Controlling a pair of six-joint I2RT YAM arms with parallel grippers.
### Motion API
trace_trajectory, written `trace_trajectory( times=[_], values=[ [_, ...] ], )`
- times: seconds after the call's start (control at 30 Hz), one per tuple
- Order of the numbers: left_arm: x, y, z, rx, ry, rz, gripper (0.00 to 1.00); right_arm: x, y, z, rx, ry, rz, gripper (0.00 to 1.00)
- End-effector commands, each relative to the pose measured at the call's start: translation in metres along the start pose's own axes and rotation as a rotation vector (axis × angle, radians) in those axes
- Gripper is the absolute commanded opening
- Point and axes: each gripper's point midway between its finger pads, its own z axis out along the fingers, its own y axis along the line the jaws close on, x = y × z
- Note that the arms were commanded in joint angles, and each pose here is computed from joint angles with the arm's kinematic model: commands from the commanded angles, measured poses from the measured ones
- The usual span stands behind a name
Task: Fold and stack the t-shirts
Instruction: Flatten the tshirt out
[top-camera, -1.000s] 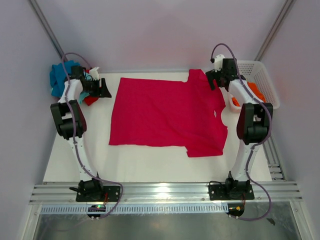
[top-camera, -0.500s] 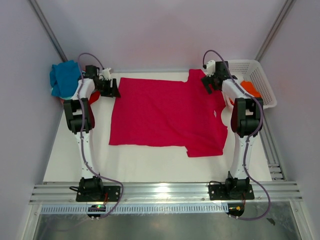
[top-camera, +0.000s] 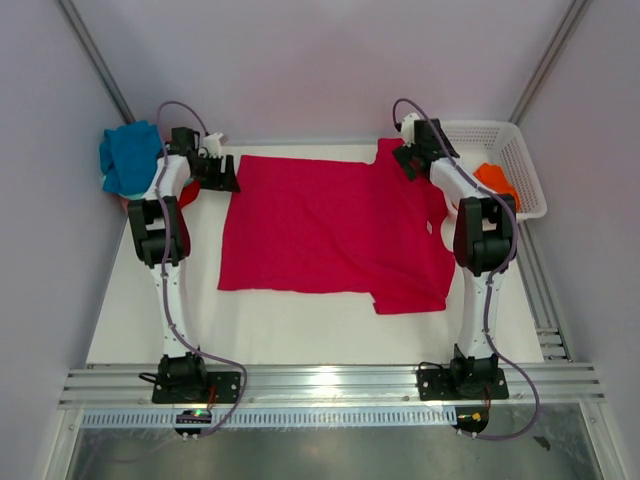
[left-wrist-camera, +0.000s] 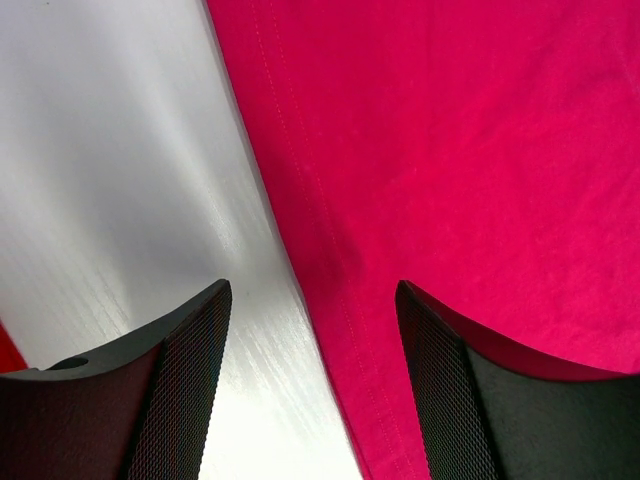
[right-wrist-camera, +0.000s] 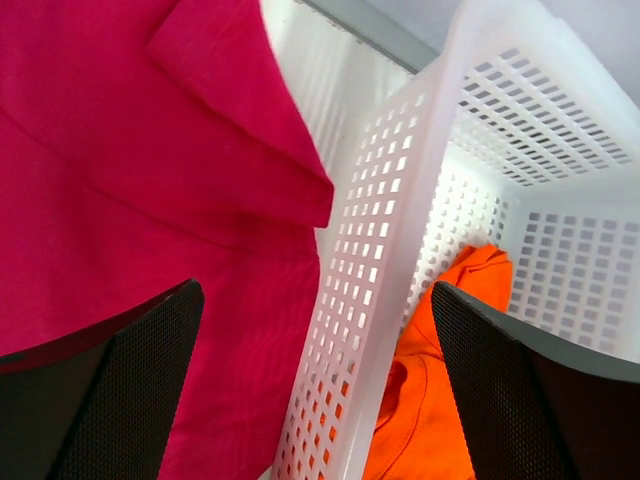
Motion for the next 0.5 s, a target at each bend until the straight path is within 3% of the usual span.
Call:
trace_trajectory(
  times=[0.0,0.17,0.33,0.47],
  values=[
    [-0.013,-0.002,-0.01,-0.009,-0.029,0.045,0.69,-0.015,-0.031,-0.007,0.169,-0.031,0.084,0.99],
    [-0.005,-0.005,-0.008,0.006,-0.019,0.047,0.69,-0.013,-0.051,-0.017,0.388,-0.105,0.038,0.99],
    [-0.003,-0.007,-0.011,0.008,-0.014,0.045,0.69,-0.015,-0.043,-0.019,0.441,-0.153,-0.065,0.99],
    [-0.005,-0.008,-0.013,0.006,-0.022,0.047,0.7,-0.031,-0.054,-0.036,0.591,-0.262,-0.1,0.99]
  ],
)
